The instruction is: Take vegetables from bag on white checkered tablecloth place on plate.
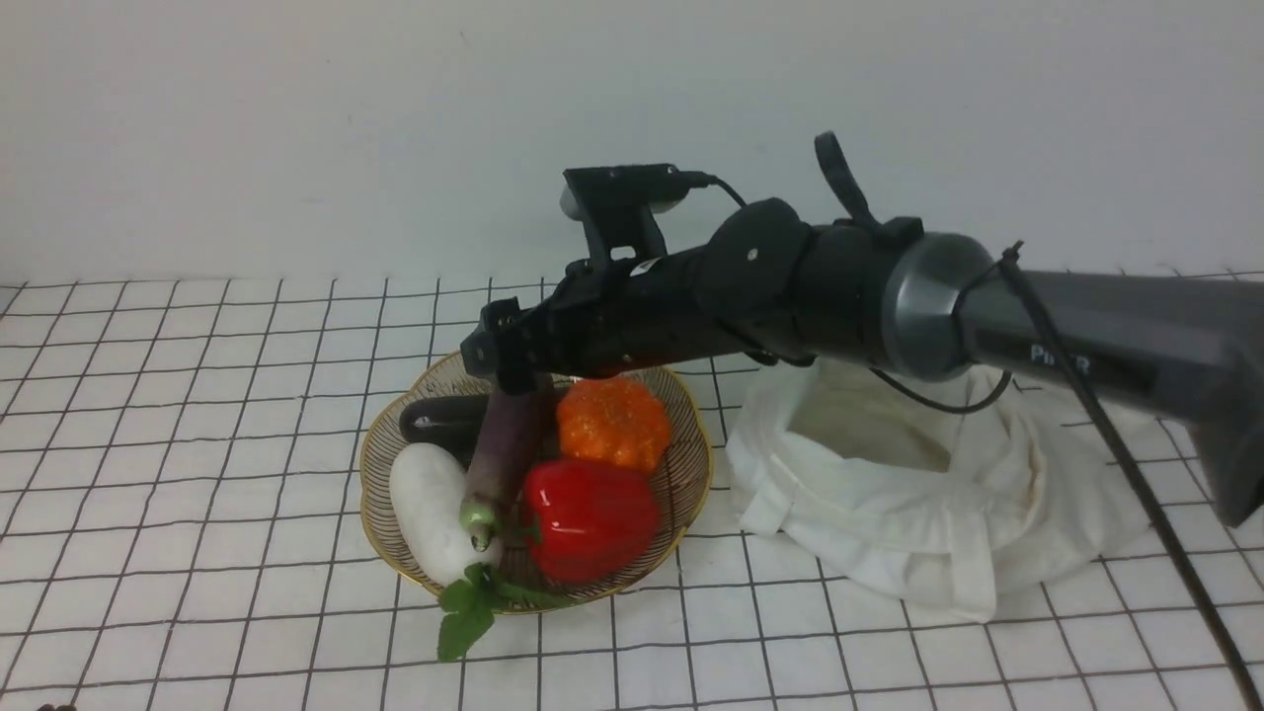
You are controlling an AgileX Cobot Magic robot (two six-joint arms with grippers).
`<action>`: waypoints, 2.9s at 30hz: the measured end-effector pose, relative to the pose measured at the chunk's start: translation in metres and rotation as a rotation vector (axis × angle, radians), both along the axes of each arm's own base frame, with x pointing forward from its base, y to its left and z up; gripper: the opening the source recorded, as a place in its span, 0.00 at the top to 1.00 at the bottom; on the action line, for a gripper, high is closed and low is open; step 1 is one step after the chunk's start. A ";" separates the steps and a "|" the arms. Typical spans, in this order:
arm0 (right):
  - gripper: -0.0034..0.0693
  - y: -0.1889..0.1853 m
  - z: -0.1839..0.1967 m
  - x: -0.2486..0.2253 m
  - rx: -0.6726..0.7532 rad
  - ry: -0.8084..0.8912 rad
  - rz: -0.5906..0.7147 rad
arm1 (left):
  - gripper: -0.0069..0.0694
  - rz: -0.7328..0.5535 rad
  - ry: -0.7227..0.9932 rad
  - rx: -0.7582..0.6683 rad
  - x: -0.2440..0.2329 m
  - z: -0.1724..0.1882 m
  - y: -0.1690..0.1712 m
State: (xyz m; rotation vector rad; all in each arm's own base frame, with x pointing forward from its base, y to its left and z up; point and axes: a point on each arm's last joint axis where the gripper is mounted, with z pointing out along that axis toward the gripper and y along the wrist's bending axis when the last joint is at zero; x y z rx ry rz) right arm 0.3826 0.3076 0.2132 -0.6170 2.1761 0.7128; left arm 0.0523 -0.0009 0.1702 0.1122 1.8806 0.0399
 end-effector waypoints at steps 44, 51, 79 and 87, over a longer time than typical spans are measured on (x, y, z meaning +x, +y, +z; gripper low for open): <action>0.97 -0.308 0.142 -0.386 0.361 -1.067 -0.600 | 0.92 0.000 0.000 0.000 0.000 0.000 0.000; 0.97 -0.305 0.119 -0.374 0.344 -0.910 -0.604 | 0.92 0.000 0.000 0.000 0.000 0.000 0.000; 0.97 -0.302 0.101 -0.369 0.104 -0.858 -0.543 | 0.92 0.000 0.000 0.000 0.000 0.000 0.000; 0.97 -0.306 0.022 -0.338 -0.156 -0.679 -0.676 | 0.92 0.000 0.000 0.000 0.000 0.000 0.000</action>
